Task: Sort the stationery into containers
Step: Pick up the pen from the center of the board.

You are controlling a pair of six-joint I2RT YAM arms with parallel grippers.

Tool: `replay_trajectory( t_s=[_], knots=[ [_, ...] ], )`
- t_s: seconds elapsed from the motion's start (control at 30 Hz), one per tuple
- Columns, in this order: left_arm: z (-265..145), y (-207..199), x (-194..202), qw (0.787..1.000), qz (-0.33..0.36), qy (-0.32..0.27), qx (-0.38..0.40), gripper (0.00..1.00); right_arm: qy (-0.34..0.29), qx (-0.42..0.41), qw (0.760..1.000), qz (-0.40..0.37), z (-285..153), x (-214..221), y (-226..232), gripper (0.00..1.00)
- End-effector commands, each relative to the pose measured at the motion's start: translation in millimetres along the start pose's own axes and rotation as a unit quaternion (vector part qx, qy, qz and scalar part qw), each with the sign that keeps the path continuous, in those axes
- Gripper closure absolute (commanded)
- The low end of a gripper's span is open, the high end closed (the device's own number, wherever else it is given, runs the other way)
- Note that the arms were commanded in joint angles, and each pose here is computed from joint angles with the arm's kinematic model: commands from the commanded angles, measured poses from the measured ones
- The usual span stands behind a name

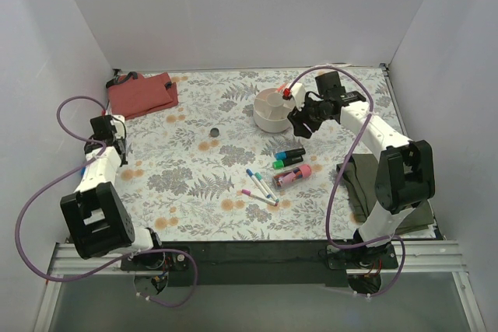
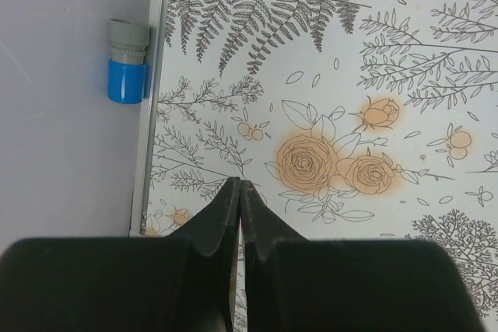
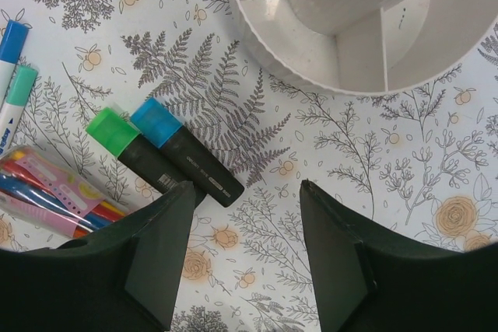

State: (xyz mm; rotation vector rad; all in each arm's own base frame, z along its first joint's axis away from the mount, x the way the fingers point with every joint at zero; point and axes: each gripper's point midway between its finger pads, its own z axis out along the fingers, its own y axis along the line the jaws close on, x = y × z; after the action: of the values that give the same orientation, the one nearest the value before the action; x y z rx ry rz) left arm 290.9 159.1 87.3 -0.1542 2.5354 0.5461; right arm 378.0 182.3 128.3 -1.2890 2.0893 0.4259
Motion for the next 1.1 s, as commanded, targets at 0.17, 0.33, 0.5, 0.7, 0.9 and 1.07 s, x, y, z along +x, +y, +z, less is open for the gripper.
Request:
replay_trajectory(
  t_s=[0.17,0.33,0.5,0.7,0.9,1.07],
  knots=[
    [-24,27,-12,0.997,0.032,-0.04,-0.057,0.73,-0.028,-0.009,0.999,-0.025,-11,-22,-3,0.35],
    [-24,23,-11,0.996,0.064,-0.043,-0.043,0.7,-0.031,-0.011,0.999,-0.022,-12,-21,-2,0.35],
    [-20,11,-20,0.995,0.085,-0.054,-0.002,0.61,-0.031,-0.009,0.999,-0.006,-14,-21,0,0.35],
    [-23,-11,-31,0.989,0.112,-0.073,0.064,0.5,-0.052,-0.052,0.995,-0.067,-23,-21,29,0.34],
    [-14,-24,-10,0.988,0.121,-0.05,0.079,0.49,-0.008,-0.188,0.976,-0.113,-10,3,126,0.34],
    [-14,-45,6,0.982,0.163,-0.045,0.082,0.49,0.002,-0.231,0.969,-0.092,0,14,168,0.35]
  ],
)
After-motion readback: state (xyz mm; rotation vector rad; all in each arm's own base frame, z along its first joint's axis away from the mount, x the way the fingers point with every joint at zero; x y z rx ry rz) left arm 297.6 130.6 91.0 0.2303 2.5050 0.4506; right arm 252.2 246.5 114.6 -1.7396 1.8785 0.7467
